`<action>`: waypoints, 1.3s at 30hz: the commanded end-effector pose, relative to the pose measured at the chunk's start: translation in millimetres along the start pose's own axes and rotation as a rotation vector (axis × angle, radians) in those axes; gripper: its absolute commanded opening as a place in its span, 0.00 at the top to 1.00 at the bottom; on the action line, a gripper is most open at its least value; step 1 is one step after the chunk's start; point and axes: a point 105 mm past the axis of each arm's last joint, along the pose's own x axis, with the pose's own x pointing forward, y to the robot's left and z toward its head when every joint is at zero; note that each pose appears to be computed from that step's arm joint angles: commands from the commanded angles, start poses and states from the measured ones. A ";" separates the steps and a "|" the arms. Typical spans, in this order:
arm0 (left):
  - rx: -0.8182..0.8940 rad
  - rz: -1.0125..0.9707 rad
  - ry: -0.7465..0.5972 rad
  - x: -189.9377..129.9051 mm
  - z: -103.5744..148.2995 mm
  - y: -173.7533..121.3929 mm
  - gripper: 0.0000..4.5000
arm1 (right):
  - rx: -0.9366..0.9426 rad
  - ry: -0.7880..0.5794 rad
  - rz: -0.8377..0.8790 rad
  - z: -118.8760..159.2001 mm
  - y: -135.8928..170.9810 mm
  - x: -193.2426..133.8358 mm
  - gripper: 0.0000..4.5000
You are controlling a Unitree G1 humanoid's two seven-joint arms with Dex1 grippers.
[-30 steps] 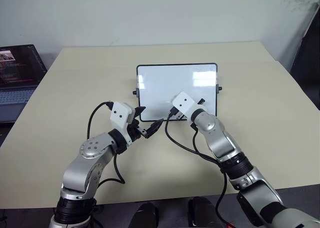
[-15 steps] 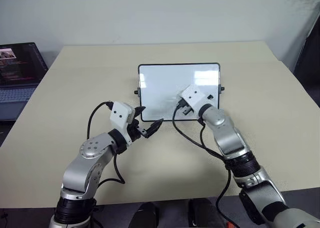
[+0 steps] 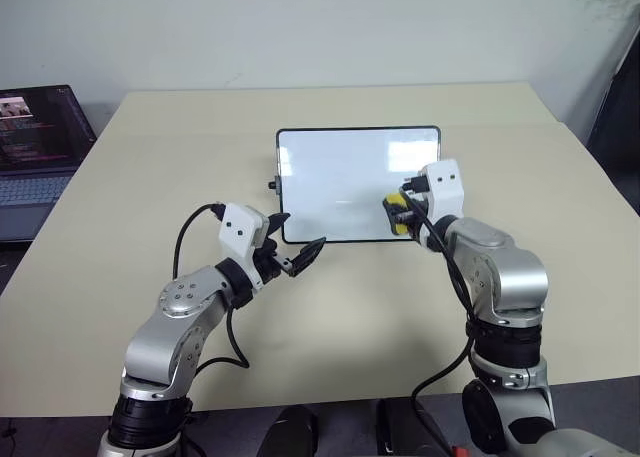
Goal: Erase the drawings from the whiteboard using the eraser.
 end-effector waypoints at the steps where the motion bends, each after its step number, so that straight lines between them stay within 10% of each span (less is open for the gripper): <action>1: 0.027 -0.013 -0.042 1.1 10.7 -0.4 0.00 | -0.032 -0.071 0.014 18.9 8.6 -5.2 0.78; 9: 0.041 -0.054 -0.040 3.0 14.0 -2.3 0.00 | -0.076 -0.074 -0.051 23.0 -7.5 -8.3 0.78; 23: 0.117 -0.830 0.158 -18.6 21.8 -48.2 0.00 | -0.051 0.104 -0.513 -2.1 -104.7 -73.6 0.78; 39: 0.221 -0.942 0.180 2.4 16.1 -42.2 0.00 | -0.030 0.216 -0.552 -38.5 -110.4 -98.5 0.78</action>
